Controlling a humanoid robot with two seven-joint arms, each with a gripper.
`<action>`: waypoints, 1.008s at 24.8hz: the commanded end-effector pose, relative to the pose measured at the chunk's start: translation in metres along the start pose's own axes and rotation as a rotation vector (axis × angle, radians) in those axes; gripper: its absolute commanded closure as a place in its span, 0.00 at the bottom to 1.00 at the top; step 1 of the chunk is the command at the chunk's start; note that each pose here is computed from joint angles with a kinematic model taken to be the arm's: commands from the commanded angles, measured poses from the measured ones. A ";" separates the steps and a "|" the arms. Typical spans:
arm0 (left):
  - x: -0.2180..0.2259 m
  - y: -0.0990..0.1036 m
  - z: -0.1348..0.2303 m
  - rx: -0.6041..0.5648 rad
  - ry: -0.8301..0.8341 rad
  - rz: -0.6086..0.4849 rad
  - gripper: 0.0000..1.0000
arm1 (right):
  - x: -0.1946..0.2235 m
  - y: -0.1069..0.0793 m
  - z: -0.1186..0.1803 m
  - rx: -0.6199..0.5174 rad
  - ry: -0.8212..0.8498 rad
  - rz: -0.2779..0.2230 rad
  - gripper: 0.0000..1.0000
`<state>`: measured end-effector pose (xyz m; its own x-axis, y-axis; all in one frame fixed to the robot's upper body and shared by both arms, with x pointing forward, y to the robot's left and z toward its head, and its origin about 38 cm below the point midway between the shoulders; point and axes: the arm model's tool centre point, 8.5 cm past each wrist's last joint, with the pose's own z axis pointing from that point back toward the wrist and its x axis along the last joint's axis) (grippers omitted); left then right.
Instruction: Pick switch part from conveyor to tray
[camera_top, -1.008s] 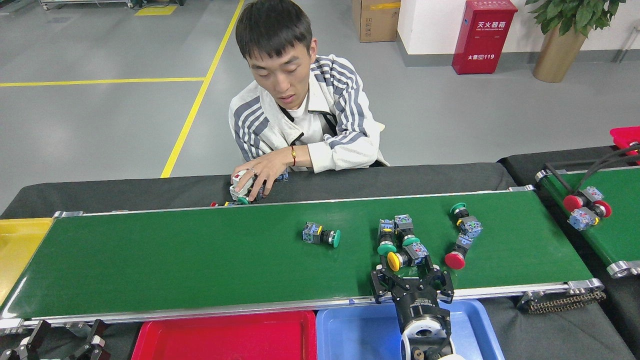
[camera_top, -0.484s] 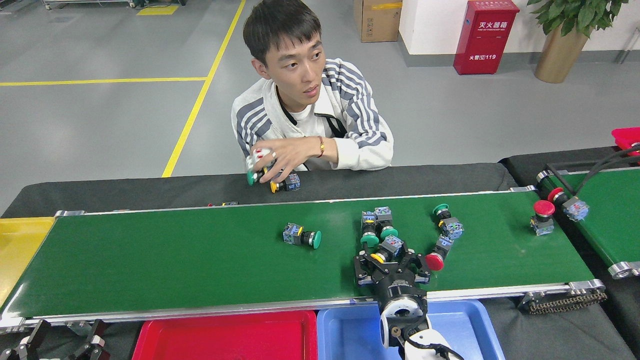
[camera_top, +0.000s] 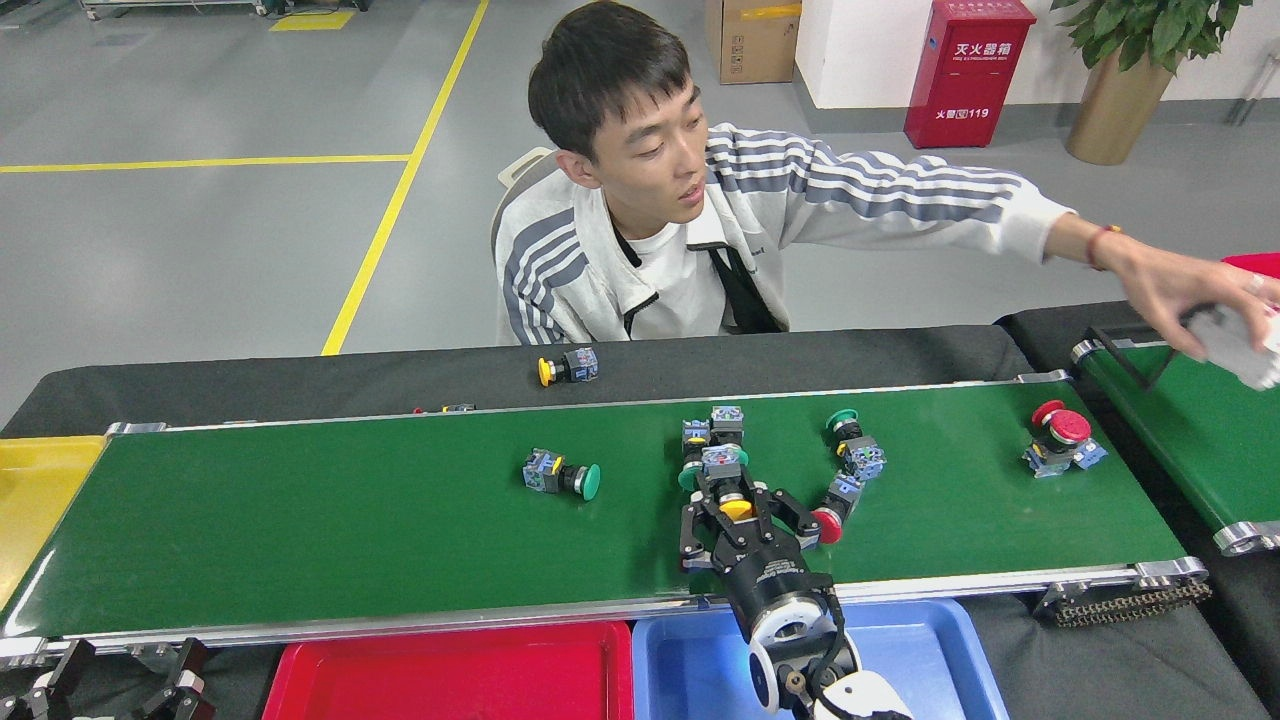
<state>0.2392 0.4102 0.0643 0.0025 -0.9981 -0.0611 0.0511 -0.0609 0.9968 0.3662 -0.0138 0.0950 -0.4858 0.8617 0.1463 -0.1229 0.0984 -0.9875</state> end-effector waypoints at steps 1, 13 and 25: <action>-0.002 0.011 -0.007 0.037 -0.009 -0.014 0.00 | 0.041 -0.003 0.002 -0.007 -0.141 0.038 0.77; 0.092 0.030 -0.079 0.095 -0.310 -0.014 0.00 | 0.052 0.009 0.021 -0.030 -0.056 0.026 0.01; 0.116 -0.005 -0.150 -0.050 -0.343 -0.083 0.00 | -0.094 0.035 0.092 -0.081 0.601 -0.037 0.01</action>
<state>0.3829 0.2933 0.0409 -0.3425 -0.9334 -0.1072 0.0945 -0.1478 0.9845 0.3240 -0.1335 0.0451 0.0854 0.9857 0.1455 -0.0840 0.1526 -0.9847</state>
